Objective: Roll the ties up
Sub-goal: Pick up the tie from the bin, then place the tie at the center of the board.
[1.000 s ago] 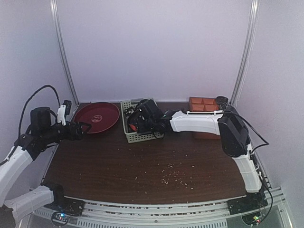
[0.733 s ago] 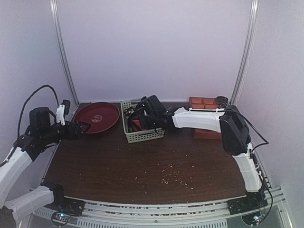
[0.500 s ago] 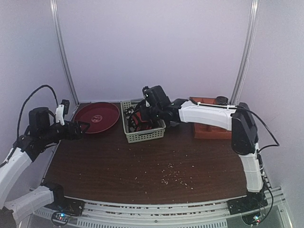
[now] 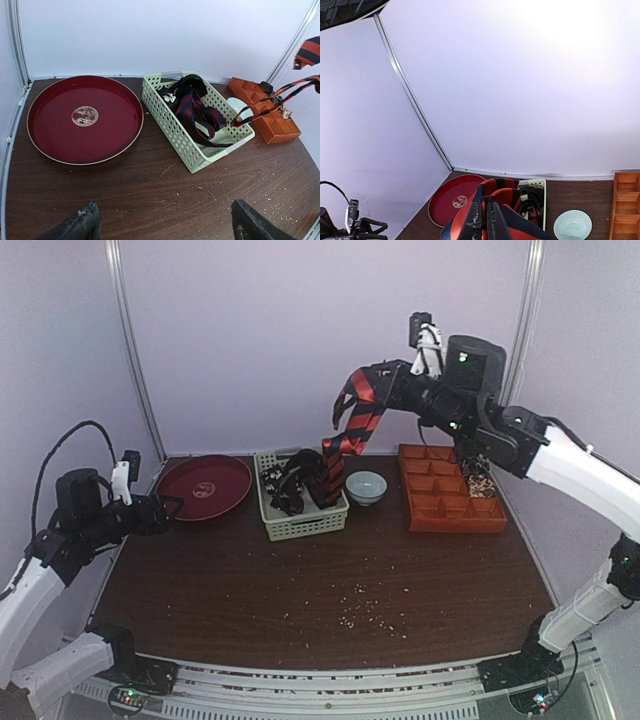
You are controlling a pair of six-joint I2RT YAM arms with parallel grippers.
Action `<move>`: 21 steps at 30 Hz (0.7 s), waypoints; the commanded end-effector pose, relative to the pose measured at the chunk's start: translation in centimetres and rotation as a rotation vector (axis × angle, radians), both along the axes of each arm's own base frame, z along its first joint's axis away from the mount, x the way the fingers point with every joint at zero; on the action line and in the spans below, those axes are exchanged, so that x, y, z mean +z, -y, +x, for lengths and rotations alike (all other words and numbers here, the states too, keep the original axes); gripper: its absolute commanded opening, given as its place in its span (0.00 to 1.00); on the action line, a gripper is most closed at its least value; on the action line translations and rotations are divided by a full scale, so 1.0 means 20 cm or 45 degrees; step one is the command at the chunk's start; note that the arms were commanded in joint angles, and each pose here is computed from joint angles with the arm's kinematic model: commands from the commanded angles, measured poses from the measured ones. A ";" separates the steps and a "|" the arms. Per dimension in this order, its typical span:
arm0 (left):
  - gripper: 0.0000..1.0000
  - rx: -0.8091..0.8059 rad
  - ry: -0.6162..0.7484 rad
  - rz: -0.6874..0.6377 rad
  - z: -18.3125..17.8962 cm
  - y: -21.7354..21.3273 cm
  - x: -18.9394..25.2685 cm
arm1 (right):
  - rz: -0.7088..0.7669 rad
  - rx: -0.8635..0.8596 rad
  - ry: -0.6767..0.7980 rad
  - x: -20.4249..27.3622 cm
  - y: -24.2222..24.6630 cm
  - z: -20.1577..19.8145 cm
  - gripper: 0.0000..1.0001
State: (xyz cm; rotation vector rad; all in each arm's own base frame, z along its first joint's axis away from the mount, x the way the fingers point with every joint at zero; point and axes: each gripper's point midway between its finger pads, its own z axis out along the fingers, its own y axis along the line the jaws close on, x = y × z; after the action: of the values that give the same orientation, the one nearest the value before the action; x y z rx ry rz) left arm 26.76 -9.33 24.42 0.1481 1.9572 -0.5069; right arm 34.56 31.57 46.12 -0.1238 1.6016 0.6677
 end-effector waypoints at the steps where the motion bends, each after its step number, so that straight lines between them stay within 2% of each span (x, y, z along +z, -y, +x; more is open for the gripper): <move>1: 0.89 0.008 0.031 -0.043 0.02 0.01 0.07 | 0.096 0.011 0.018 0.07 0.14 -0.14 0.00; 8: 0.78 -0.150 0.015 -0.117 -0.02 0.12 0.14 | 0.229 0.203 0.026 0.18 0.23 -0.47 0.00; 13: 0.71 -0.229 0.048 -0.143 -0.08 0.17 0.19 | 0.361 0.597 -0.003 0.25 0.11 -0.74 0.00; 17: 0.70 -0.262 0.088 -0.165 -0.13 0.20 0.25 | 0.501 0.949 -0.023 0.31 -0.04 -0.98 0.00; 21: 0.68 -0.264 0.138 -0.183 -0.16 0.19 0.31 | 0.574 1.208 -0.074 0.29 -0.24 -1.14 0.00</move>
State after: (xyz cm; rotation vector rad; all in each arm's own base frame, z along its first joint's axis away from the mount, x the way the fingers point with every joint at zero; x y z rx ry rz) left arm 24.36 -12.84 27.68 0.2631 1.8922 -0.7250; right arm 15.96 32.87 51.11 -0.4037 1.4401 1.4660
